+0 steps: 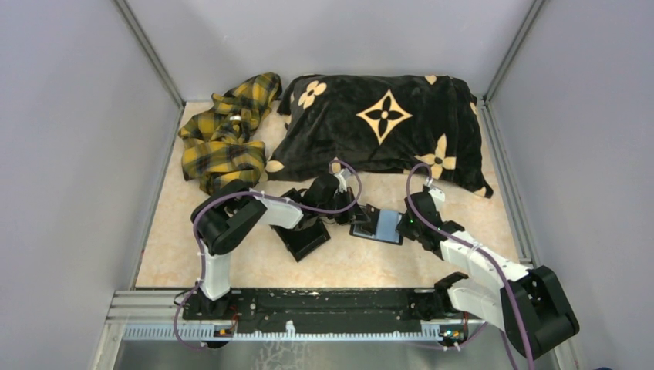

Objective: Put the credit cards into the card holder
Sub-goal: Insert the credit card into the card holder.

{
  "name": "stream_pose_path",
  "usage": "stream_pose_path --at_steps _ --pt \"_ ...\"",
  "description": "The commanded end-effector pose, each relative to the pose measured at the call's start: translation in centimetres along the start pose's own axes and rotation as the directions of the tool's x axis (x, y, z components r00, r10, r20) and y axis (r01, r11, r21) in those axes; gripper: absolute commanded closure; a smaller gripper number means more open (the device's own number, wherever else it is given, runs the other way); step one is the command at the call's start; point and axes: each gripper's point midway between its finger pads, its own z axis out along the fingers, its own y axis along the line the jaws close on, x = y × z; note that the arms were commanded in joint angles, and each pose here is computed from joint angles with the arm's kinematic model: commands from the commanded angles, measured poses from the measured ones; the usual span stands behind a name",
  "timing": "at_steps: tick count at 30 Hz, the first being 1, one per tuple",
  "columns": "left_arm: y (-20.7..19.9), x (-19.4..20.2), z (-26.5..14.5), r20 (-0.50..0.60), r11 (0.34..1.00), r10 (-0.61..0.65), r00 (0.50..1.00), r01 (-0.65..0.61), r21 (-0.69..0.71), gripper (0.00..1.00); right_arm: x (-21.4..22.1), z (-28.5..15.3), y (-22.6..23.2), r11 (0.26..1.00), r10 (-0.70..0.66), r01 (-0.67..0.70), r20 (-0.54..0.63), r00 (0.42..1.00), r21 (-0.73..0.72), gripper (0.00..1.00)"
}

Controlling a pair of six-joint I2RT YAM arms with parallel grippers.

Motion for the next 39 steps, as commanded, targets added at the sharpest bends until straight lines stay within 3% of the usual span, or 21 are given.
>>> stream_pose_path --at_steps 1,39 --pt "-0.2 1.5 0.1 -0.055 0.999 -0.022 0.998 0.024 0.034 1.00 0.6 0.2 -1.4 0.999 -0.007 0.008 -0.012 1.000 0.037 0.98" --pt "-0.5 1.9 -0.8 -0.059 0.989 -0.076 0.995 0.083 0.120 1.00 0.5 -0.5 -2.4 0.998 -0.007 0.007 0.002 1.000 0.067 0.97"
